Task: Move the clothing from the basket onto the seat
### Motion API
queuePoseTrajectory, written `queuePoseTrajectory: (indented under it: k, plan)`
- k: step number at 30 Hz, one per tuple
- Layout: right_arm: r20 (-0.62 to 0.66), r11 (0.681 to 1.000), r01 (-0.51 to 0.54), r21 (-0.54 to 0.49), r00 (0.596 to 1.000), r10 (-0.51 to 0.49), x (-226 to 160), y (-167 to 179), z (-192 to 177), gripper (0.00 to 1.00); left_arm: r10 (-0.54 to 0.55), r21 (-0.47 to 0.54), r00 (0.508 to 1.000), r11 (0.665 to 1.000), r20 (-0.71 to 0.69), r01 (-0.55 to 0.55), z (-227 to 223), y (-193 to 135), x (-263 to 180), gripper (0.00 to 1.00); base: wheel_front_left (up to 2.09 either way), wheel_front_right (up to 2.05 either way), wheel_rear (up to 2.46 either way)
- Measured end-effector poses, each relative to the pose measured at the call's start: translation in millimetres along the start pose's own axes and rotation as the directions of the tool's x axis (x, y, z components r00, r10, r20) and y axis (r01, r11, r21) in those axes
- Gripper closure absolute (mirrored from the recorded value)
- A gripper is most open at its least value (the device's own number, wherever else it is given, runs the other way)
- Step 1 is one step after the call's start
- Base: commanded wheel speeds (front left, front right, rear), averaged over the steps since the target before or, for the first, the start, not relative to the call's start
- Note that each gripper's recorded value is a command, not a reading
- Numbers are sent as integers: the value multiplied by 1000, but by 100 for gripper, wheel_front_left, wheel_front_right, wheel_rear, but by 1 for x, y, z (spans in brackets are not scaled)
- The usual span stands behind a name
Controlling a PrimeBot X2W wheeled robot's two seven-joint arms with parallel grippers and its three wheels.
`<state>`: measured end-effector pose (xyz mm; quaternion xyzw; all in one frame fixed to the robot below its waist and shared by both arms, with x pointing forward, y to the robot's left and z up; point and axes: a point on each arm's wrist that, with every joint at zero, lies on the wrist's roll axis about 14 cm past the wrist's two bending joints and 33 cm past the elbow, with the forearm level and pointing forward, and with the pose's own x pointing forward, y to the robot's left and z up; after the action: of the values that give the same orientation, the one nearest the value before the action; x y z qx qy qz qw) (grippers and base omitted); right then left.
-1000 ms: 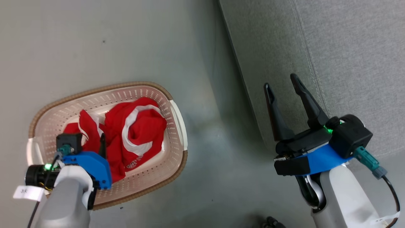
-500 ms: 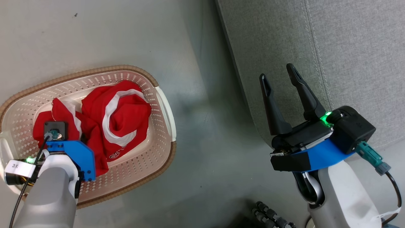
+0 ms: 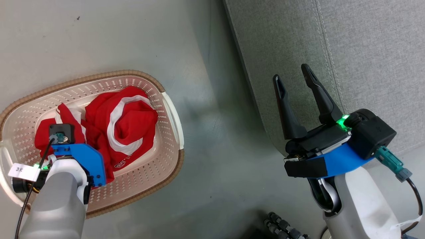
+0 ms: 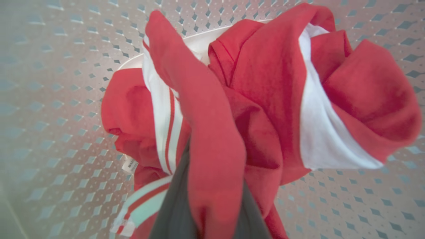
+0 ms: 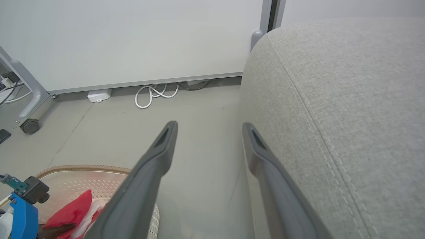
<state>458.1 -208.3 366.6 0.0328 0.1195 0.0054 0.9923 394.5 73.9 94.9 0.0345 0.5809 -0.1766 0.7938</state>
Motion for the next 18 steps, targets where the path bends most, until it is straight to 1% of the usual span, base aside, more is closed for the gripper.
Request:
queuePoseTrajectory:
  k: [11, 13, 16, 18]
  plan:
    - [33, 1000, -17, 0, 999, 17, -2, 6, 14, 0, -2, -22, 998, 1000, 58, 3, 15, -3, -16, 100, 0, 0, 0]
    - [49, 1000, -21, 0, 999, 21, -3, 8, 21, 0, -10, -22, 997, 1000, 73, 11, 18, -7, -23, 100, 0, 0, 0]
    - [97, 999, -32, -13, 995, 33, -9, 13, 41, 0, -26, -25, 990, 999, 135, 30, 31, -18, -48, 100, 0, 0, 0]
    - [112, 999, -36, -21, 993, 38, -13, 15, 48, 0, -36, -18, 986, 999, 165, 39, 38, -23, -59, 100, 0, 0, 0]
